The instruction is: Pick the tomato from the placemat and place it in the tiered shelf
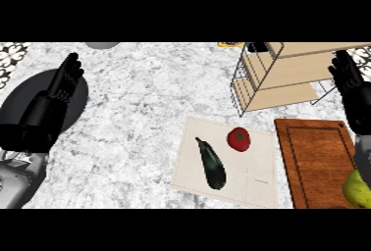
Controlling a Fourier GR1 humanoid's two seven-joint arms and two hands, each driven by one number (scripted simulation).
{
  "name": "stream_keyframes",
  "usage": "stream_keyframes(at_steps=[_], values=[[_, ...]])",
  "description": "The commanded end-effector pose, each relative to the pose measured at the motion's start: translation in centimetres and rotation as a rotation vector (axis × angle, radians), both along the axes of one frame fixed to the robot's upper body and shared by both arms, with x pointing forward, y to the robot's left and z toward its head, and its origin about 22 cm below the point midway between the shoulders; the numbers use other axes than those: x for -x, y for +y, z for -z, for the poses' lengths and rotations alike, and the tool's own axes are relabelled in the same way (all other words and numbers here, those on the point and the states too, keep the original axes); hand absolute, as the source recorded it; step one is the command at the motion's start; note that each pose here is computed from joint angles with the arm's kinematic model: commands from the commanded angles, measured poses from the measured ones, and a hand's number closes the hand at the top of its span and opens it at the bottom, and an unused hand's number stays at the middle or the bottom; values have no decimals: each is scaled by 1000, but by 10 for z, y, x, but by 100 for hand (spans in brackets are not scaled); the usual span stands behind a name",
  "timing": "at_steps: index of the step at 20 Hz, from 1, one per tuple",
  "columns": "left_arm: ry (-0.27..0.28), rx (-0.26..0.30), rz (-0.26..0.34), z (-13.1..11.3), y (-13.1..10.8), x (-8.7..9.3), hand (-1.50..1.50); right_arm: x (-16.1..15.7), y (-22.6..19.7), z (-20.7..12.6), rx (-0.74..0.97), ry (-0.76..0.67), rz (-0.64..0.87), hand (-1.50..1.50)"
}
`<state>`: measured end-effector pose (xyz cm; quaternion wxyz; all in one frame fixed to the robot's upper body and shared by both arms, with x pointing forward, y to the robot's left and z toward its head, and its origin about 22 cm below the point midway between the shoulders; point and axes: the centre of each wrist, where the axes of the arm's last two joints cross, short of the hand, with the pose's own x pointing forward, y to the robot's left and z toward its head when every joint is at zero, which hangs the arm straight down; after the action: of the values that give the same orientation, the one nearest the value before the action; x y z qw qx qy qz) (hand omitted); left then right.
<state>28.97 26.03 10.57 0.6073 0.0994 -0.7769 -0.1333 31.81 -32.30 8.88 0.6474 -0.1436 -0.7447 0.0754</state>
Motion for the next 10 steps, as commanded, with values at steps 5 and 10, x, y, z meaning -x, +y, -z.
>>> stream_keyframes(at_steps=[5, 10], values=[[148, 40, -64, 50, 2, 14, 0, 33, 10, 35, -195, 21, 524, -150], [185, 71, -67, 55, -3, 16, 0, 81, -49, 103, 45, 209, 870, 150]])
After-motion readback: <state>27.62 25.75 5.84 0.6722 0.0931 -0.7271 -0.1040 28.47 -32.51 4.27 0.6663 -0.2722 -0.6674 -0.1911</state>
